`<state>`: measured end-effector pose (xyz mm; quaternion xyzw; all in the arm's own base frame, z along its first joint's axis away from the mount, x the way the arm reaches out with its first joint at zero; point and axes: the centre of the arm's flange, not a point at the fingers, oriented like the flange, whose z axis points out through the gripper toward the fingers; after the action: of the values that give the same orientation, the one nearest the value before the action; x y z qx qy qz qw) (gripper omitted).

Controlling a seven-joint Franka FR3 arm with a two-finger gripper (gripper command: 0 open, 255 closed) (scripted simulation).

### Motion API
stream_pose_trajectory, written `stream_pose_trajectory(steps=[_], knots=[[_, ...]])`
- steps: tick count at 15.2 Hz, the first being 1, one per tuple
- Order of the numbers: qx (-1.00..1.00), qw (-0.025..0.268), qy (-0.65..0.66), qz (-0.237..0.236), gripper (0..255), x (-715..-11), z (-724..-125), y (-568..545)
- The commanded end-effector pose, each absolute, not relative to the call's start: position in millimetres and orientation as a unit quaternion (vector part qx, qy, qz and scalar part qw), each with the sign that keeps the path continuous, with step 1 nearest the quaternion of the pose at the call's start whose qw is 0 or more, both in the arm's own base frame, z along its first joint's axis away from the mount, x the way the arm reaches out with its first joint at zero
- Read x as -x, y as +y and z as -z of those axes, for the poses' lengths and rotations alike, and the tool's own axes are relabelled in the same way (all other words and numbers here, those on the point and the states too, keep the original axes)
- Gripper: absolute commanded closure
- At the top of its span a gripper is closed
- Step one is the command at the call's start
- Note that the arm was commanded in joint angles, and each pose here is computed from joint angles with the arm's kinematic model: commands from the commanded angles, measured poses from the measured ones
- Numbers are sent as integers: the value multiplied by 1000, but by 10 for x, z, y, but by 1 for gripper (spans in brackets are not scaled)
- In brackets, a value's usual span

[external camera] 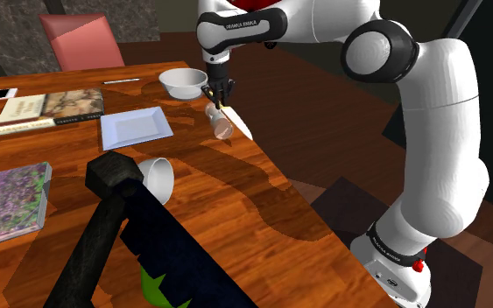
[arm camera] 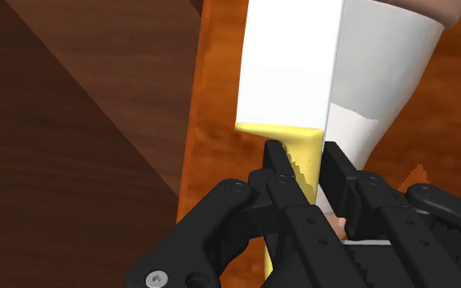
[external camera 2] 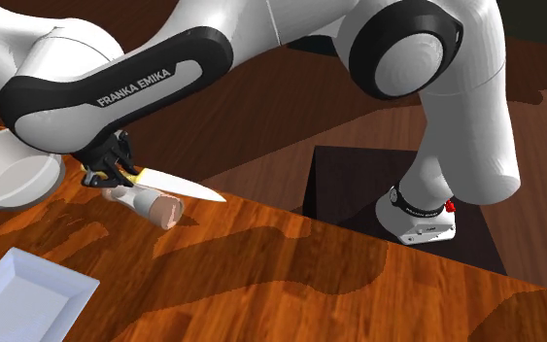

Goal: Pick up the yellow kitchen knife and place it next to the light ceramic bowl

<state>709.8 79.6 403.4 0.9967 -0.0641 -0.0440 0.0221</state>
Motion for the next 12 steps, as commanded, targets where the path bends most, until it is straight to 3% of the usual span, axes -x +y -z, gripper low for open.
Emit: stream_pose_trajectory(steps=[1,6,7,11,12], knots=[[-994,26,-63,88,255,-7143,-3493,791],[-994,26,-63,88,255,-7143,-3493,791],[-994,27,-63,88,0,-7110,-3452,807],[-994,28,-63,88,0,-7144,-3219,843],[-994,26,-63,88,0,-7143,-3493,791]])
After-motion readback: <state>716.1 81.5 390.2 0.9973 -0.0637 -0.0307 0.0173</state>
